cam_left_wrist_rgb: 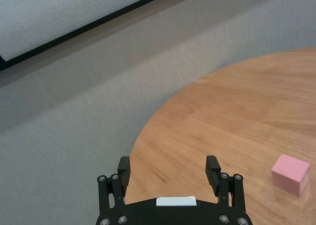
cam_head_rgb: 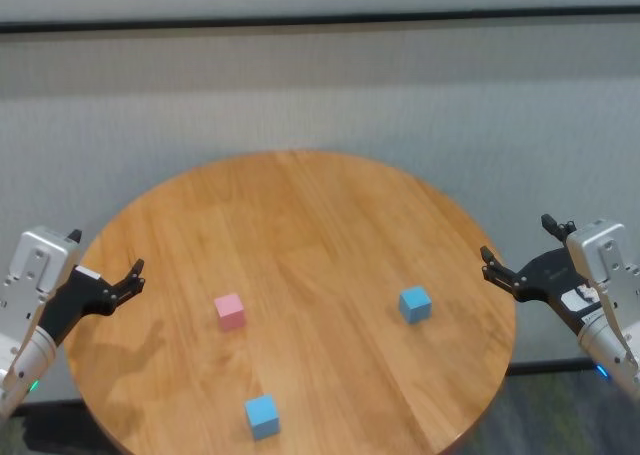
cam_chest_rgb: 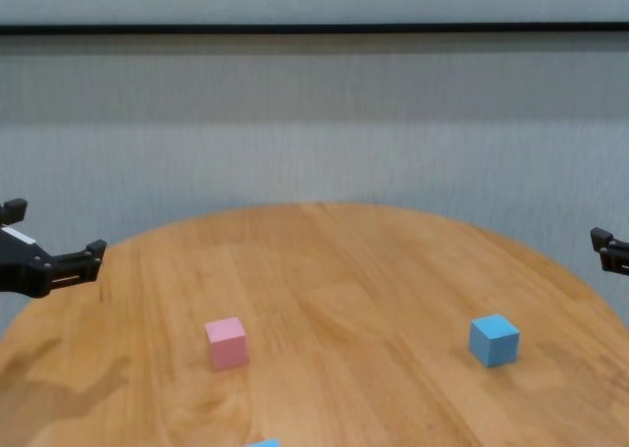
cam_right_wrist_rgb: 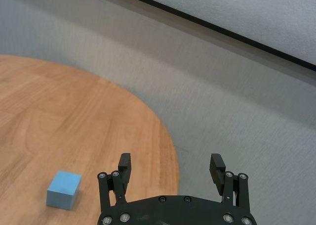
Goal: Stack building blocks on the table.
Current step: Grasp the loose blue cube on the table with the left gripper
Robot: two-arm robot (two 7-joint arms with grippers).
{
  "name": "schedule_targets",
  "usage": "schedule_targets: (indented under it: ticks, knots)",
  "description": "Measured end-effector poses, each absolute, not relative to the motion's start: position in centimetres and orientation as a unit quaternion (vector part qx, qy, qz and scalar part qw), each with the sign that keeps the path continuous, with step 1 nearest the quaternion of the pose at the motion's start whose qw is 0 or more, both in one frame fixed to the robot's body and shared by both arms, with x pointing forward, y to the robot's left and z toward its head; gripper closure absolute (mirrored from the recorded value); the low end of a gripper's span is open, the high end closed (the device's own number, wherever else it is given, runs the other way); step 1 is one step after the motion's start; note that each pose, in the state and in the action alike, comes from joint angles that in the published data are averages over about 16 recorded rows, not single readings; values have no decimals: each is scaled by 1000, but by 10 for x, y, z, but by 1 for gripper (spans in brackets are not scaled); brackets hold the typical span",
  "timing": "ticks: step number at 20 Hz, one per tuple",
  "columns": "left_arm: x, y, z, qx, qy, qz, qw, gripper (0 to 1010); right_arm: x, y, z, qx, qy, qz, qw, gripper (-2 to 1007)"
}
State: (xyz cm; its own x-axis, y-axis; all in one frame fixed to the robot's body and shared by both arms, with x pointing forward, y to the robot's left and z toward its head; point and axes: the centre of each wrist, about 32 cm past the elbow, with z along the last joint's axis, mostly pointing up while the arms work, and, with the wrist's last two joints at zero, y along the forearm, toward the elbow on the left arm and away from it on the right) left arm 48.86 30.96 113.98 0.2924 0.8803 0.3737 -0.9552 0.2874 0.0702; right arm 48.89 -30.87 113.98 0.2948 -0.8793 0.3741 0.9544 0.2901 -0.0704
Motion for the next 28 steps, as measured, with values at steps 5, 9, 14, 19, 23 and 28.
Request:
schedule_targets:
  ticks: [5,9,14,19,23,28]
  knots:
    - [489,310,1140,141,-132,580,791,7,489,-309,1140,-141,-133,-579,792,2]
    - [489,310,1140,141,-132,580,791,7,489,-309,1140,-141,-133,-579,792,2]
    - [489,310,1140,141,-132,580,791,7,489,-309,1140,-141,-133,-579,792,2]
    - [488,310,1140,142,-132,578,793,7,489,-309,1140,-141,-133,-580,792,2]
    - [488,314,1140,143,-131,568,800,7,489,-309,1140,-142,-133,-580,791,2]
    - [485,326,1142,145,-130,546,815,7,489,-310,1140,-142,-133,-580,791,2]
